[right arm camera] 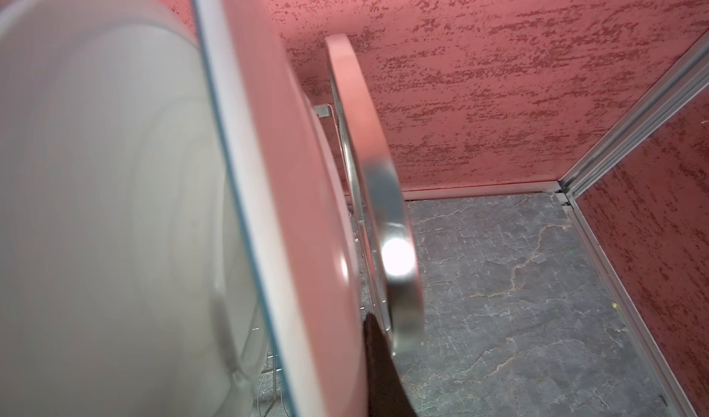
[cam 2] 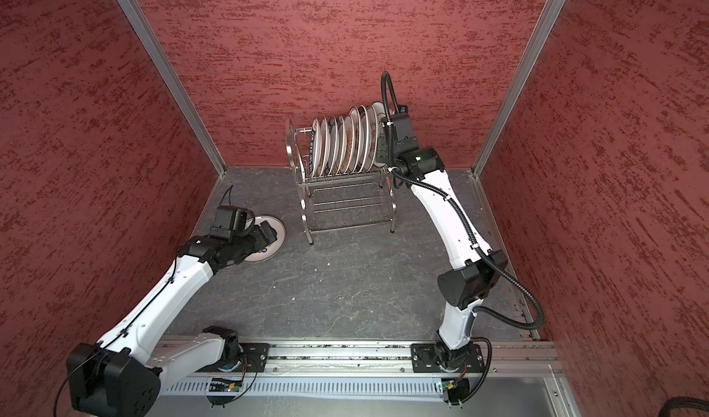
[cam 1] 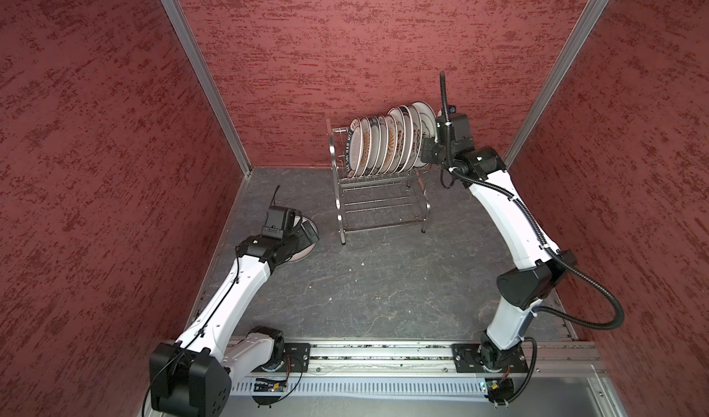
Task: Unload the plates from the dish rack
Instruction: Pick up the plate from the dish rack, then place the plate on the plate.
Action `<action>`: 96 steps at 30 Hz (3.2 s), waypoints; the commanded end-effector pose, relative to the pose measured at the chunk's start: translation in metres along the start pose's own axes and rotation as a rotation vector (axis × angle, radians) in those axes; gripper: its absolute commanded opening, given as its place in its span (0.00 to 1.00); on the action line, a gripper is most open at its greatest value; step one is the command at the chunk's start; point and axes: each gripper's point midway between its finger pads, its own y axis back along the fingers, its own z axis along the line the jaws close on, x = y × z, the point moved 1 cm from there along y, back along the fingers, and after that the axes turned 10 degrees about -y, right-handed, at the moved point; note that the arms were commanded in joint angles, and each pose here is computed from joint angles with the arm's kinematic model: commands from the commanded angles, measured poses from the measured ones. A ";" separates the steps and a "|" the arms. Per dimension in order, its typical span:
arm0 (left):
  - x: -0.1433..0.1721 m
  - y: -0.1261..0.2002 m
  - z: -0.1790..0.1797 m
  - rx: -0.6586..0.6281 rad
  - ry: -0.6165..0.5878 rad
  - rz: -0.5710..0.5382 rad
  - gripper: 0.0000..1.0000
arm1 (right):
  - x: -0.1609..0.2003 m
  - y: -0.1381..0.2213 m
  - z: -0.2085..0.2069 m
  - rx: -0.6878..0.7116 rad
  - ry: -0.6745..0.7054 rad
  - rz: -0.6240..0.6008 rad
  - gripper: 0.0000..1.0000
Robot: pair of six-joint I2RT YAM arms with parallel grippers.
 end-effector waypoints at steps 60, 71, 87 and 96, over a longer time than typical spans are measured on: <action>0.004 0.019 -0.001 0.180 0.044 -0.069 0.99 | 0.043 0.186 -0.176 0.338 -0.226 -0.305 0.00; 0.022 0.018 -0.019 0.281 0.013 -0.028 0.99 | 0.147 0.156 -0.145 0.066 -0.313 0.094 0.00; 0.063 0.004 -0.069 0.449 -0.020 0.058 1.00 | 0.225 0.126 -0.053 -0.485 -0.506 0.447 0.00; 0.086 -0.007 -0.103 0.486 -0.083 0.093 0.97 | 0.245 0.109 -0.035 -0.570 -0.553 0.536 0.00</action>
